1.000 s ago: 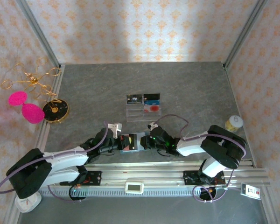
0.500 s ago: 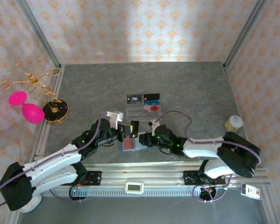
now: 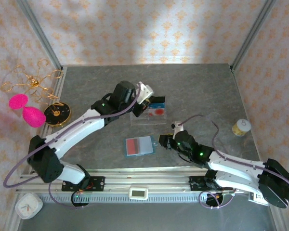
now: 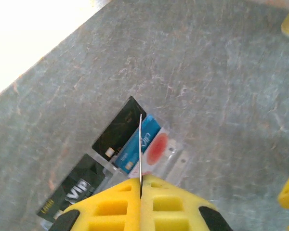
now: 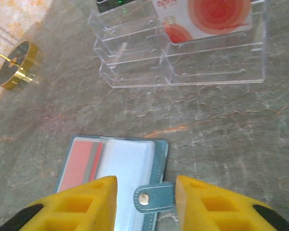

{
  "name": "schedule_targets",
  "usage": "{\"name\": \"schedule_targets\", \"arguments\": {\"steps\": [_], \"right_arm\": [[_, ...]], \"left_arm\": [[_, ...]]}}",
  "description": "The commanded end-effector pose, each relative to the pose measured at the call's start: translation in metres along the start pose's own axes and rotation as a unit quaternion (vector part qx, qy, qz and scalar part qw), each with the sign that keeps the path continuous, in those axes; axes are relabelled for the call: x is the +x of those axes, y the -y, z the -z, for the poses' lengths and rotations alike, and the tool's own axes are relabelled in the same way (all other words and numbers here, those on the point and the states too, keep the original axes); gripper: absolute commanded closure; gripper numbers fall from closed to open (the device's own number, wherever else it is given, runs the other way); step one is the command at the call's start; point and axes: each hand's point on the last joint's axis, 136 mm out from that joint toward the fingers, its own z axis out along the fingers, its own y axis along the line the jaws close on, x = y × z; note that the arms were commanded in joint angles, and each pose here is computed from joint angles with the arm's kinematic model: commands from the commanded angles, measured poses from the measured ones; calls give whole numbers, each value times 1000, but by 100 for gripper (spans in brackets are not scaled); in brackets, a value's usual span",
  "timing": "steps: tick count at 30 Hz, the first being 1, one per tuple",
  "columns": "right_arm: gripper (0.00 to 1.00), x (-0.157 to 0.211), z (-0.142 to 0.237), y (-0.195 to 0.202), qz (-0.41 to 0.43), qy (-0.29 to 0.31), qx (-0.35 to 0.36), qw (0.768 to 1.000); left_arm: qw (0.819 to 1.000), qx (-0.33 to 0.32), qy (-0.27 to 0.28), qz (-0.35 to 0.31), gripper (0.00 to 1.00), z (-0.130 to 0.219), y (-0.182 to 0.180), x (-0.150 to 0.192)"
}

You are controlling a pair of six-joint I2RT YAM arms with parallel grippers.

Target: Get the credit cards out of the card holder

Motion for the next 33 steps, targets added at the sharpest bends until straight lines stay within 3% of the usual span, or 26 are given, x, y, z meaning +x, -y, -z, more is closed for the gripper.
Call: {"name": "schedule_targets", "arguments": {"steps": [1, 7, 10, 13, 21, 33], "right_arm": [[65, 4, 1, 9, -7, -8, 17, 1000], [65, 10, -10, 13, -8, -34, 31, 999], [65, 13, -14, 24, -19, -49, 43, 998], [65, 10, -18, 33, -28, -57, 52, 997], [66, 4, -30, 49, -34, -84, 77, 993], [66, 6, -39, 68, -45, -95, 110, 988]], "left_arm": [[989, 51, -47, -132, 100, -5, 9, 4], [972, 76, -122, -186, 100, -35, -8, -14], [959, 108, -170, -202, 100, -55, -11, -5], [957, 99, -170, -212, 100, -66, -25, -18], [955, 127, -136, -230, 100, -82, -21, -39], [942, 146, -181, -243, 100, -97, -8, -2]]}}
